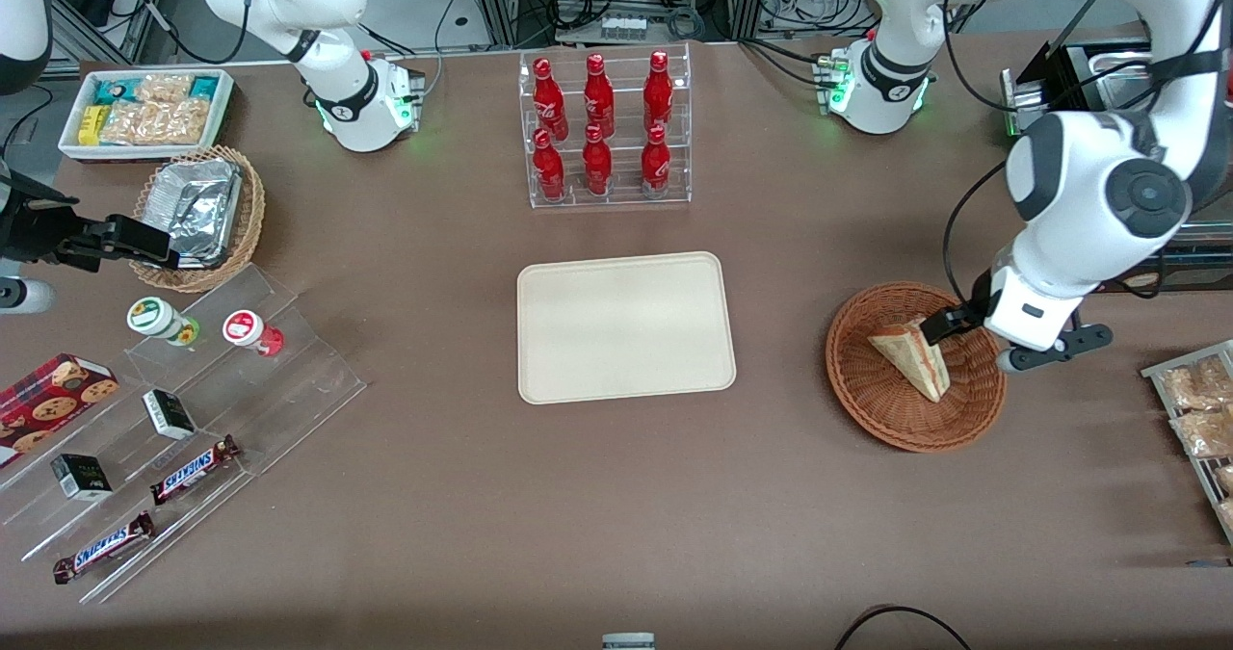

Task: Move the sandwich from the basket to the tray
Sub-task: 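Move the left gripper down over the wrapped sandwich in the wicker basket, then close the left gripper on the sandwich's edge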

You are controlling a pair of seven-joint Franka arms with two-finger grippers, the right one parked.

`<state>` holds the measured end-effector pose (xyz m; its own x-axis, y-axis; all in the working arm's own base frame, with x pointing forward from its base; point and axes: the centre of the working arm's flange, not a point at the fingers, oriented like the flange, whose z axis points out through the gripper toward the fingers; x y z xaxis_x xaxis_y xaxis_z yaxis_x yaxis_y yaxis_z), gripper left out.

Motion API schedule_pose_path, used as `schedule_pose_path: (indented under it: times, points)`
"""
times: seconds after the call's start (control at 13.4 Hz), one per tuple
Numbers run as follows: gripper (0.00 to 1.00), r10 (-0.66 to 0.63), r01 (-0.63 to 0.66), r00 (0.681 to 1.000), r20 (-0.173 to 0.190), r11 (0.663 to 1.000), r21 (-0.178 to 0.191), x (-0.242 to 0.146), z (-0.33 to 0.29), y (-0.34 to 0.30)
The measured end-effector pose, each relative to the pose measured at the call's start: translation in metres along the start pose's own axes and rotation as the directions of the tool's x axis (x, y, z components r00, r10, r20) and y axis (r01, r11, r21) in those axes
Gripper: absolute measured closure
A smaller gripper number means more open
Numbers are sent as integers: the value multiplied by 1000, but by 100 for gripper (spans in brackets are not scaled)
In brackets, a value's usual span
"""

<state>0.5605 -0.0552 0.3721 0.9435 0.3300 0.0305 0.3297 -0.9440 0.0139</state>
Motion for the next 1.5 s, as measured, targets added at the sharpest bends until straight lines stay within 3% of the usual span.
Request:
schedule_pose_path:
  times: [0.15,0.52,1.2,1.27,1.5]
  points:
    - [0,-65,65,998,-15,998,-10,-12,27,-2]
    - [0,-111,110,994,22,994,9,-20,67,-4]
    - [4,-122,121,992,41,992,17,-33,118,-11]
    - [11,-125,124,991,42,992,18,-32,118,-11]
    - [45,-130,129,991,40,991,18,-31,118,-14]
